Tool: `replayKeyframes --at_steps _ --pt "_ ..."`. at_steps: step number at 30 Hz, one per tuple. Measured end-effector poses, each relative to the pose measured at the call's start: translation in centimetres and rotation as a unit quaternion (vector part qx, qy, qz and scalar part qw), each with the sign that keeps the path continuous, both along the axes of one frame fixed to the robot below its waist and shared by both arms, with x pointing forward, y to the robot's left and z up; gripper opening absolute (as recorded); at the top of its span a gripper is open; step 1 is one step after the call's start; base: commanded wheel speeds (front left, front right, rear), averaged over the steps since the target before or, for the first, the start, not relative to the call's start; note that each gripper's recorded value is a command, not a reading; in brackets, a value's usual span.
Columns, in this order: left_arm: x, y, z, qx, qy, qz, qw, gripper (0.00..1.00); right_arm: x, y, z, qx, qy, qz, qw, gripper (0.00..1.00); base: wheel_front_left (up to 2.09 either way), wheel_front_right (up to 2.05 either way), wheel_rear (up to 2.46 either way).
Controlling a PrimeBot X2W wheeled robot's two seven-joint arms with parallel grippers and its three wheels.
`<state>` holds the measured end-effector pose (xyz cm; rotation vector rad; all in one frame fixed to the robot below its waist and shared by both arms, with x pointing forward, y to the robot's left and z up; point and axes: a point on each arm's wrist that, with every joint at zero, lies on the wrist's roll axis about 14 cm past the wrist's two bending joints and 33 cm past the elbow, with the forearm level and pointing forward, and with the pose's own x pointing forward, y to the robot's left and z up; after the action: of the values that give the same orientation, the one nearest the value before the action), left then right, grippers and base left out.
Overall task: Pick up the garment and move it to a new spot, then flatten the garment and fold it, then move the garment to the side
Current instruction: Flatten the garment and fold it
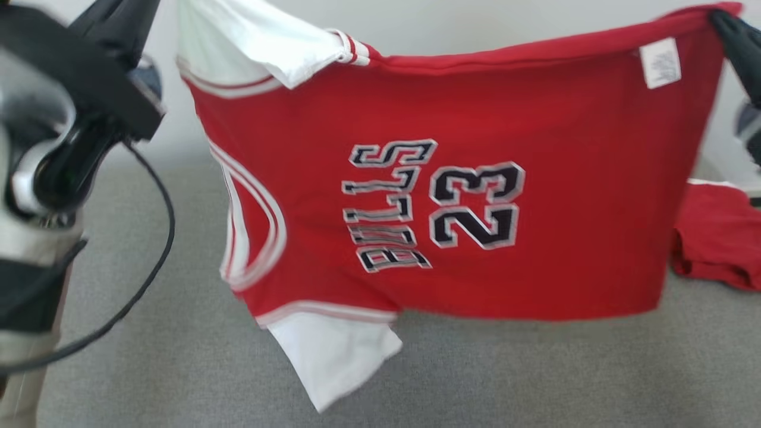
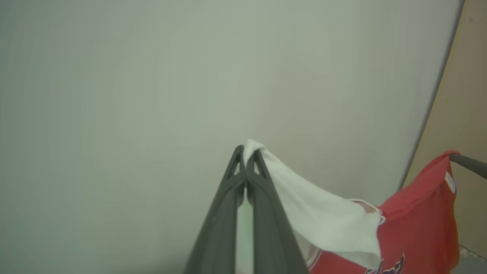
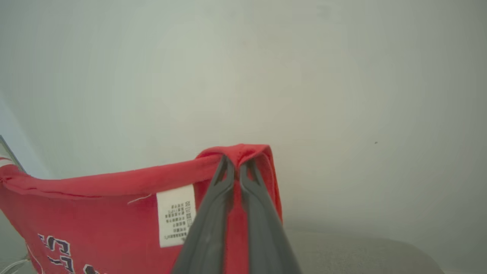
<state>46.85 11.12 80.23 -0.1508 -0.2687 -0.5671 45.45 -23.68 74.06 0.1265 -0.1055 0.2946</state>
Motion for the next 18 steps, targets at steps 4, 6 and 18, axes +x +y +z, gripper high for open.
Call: replayKeyframes --at_steps 4,6,18 --pt "2.5 -3.3 1.0 0.071 -0.035 -0.004 0.997 0.0 4.1 0.8 0.9 -0.036 0.0 -0.021 0.999 0.0 0.0 0.0 0.0" --pt "4.0 -4.2 2.4 0.094 -0.077 0.005 0.993 0.0 6.4 1.3 2.2 -0.049 -0.019 -0.035 0.998 0.0 0.0 0.0 0.0" --pt "14.7 -0.8 7.2 0.085 -0.308 0.131 0.939 0.0 18.9 2.9 2.7 -0.067 -0.197 -0.101 0.973 0.0 0.0 0.0 0.0"
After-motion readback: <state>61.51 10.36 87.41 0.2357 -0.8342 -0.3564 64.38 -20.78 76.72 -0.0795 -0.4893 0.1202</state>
